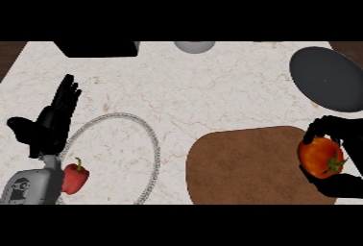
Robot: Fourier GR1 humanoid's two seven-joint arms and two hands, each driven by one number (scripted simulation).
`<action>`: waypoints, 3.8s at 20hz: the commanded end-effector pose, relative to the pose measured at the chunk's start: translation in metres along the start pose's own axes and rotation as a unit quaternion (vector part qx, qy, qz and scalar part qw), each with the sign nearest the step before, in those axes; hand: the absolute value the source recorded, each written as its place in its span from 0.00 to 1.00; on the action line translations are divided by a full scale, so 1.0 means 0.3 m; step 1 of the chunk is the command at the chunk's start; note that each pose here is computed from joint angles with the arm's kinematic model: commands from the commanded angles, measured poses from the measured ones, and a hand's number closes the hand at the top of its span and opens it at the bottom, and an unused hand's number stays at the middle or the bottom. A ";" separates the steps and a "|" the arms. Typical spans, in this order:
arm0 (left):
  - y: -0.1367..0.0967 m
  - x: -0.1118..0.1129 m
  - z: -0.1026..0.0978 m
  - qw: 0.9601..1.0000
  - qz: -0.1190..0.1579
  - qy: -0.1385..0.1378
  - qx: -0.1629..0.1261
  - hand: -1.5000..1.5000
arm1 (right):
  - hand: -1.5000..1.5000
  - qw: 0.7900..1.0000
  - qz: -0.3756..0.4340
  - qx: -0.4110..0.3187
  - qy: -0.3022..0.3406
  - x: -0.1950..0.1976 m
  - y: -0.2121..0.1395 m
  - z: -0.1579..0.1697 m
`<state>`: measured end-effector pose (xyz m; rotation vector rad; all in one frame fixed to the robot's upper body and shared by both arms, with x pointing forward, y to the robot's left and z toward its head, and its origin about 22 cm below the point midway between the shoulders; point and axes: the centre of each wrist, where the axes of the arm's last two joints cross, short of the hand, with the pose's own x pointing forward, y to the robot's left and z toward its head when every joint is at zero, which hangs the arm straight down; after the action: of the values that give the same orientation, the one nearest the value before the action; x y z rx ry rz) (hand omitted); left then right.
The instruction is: Pick the tomato from the cutting board and place it in the pan
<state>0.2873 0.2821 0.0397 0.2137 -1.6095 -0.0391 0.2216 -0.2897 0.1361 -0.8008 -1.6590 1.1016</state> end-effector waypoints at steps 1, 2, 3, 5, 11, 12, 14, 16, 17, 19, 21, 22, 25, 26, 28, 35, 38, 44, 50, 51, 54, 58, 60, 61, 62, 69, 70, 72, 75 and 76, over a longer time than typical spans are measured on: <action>-0.033 -0.020 0.023 1.000 0.005 -0.003 0.000 0.50 | 1.00 0.997 -0.050 -0.054 0.033 -0.018 -0.081 0.000; 0.020 0.010 -0.009 1.000 0.001 -0.004 -0.003 0.50 | 1.00 0.995 -0.060 -0.069 0.035 -0.078 -0.116 0.049; -0.001 0.048 -0.023 1.000 0.001 -0.007 -0.004 0.50 | 1.00 0.992 -0.100 -0.070 0.036 -0.065 -0.106 -0.040; -0.029 0.047 -0.050 1.000 0.002 -0.011 -0.001 0.50 | 1.00 0.987 -0.121 -0.092 0.060 -0.139 -0.140 -0.093; -0.038 0.075 -0.032 1.000 0.005 -0.011 -0.019 0.50 | 1.00 0.972 -0.176 -0.124 0.096 -0.331 -0.257 -0.227; -0.012 0.081 -0.095 1.000 0.001 -0.012 -0.018 0.50 | 1.00 0.977 -0.138 -0.122 0.106 -0.401 -0.255 -0.196; -0.052 0.049 -0.048 1.000 0.008 -0.016 -0.021 0.50 | 1.00 0.976 -0.114 -0.134 0.125 -0.455 -0.228 -0.236; -0.071 0.024 -0.039 1.000 0.002 -0.010 -0.024 0.50 | 1.00 0.972 -0.121 -0.150 0.134 -0.505 -0.270 -0.271; -0.072 0.057 -0.058 1.000 0.004 -0.012 -0.024 0.50 | 1.00 0.974 -0.105 -0.148 0.133 -0.554 -0.211 -0.242; -0.068 0.028 -0.040 1.000 0.002 -0.012 -0.029 0.50 | 1.00 0.977 -0.069 -0.151 0.136 -0.605 -0.208 -0.221; -0.088 0.053 -0.043 0.999 0.002 -0.018 -0.041 0.50 | 1.00 0.974 -0.022 -0.162 0.157 -0.625 -0.246 -0.230; -0.096 0.067 -0.059 0.999 0.010 -0.018 -0.045 0.50 | 1.00 0.971 -0.017 -0.176 0.163 -0.627 -0.215 -0.253; -0.130 0.073 -0.059 0.998 0.009 -0.031 -0.052 0.50 | 1.00 0.969 -0.013 -0.174 0.176 -0.691 -0.189 -0.220; -0.127 0.091 -0.066 0.999 0.006 -0.028 -0.046 0.50 | 1.00 0.968 -0.026 -0.174 0.179 -0.695 -0.167 -0.240; -0.095 0.073 -0.063 0.998 0.014 -0.034 -0.046 0.50 | 1.00 0.965 -0.033 -0.180 0.186 -0.714 -0.233 -0.233; -0.123 0.068 -0.061 0.998 0.009 -0.025 -0.057 0.50 | 1.00 0.959 -0.108 -0.160 0.208 -0.737 -0.133 -0.249; -0.122 0.095 -0.077 0.998 0.010 -0.035 -0.050 0.50 | 0.00 0.956 -0.171 -0.063 0.227 -0.756 -0.040 -0.215; -0.135 0.098 -0.080 0.998 0.006 -0.035 -0.057 0.50 | 0.00 0.955 -0.210 -0.044 0.204 -0.764 -0.039 -0.210; -0.084 0.074 -0.085 0.999 0.011 -0.029 -0.036 0.50 | 0.00 0.936 -0.281 -0.157 0.141 -0.786 -0.071 -0.178; -0.107 0.071 -0.077 0.999 0.006 -0.031 -0.039 0.50 | 0.00 0.931 -0.285 -0.174 0.145 -0.795 -0.066 -0.158; -0.096 0.059 -0.059 0.999 0.018 -0.026 -0.037 0.50 | 0.00 0.907 -0.348 -0.202 0.126 -0.830 -0.122 -0.096; -0.054 0.047 -0.039 0.999 0.008 -0.023 -0.033 0.50 | 0.00 0.888 -0.411 -0.168 0.115 -0.885 -0.170 0.043; -0.032 0.054 -0.049 1.000 0.011 -0.014 -0.019 0.50 | 0.00 0.887 -0.423 -0.158 0.091 -0.913 -0.224 0.138; -0.017 0.065 -0.074 1.000 0.002 -0.013 -0.018 0.50 | 0.00 0.885 -0.436 -0.141 0.083 -0.914 -0.220 0.142; -0.051 0.044 -0.057 1.000 0.008 -0.017 -0.017 0.50 | 0.00 0.881 -0.441 -0.153 0.076 -0.917 -0.205 0.151; -0.044 0.040 -0.039 1.000 0.007 -0.009 -0.011 0.50 | 0.00 0.879 -0.448 -0.148 0.067 -0.944 -0.316 0.306; -0.049 0.009 -0.031 1.000 0.004 -0.002 -0.004 0.50 | 0.00 0.879 -0.449 -0.149 0.063 -0.951 -0.310 0.354; -0.021 0.043 -0.033 1.000 0.008 -0.012 0.000 0.50 | 0.00 0.882 -0.442 -0.152 0.068 -0.951 -0.332 0.369; 0.028 0.014 -0.016 1.000 0.006 -0.006 -0.009 0.50 | 0.00 0.884 -0.441 -0.133 0.080 -0.949 -0.384 0.393; -0.021 0.015 -0.023 1.000 0.016 -0.003 -0.001 0.50 | 0.00 0.884 -0.442 -0.133 0.076 -0.952 -0.316 0.379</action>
<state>0.2958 0.2781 0.0465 0.1960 -1.6248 -0.0367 0.2205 -0.6059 0.1163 -0.4423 -1.6169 0.1223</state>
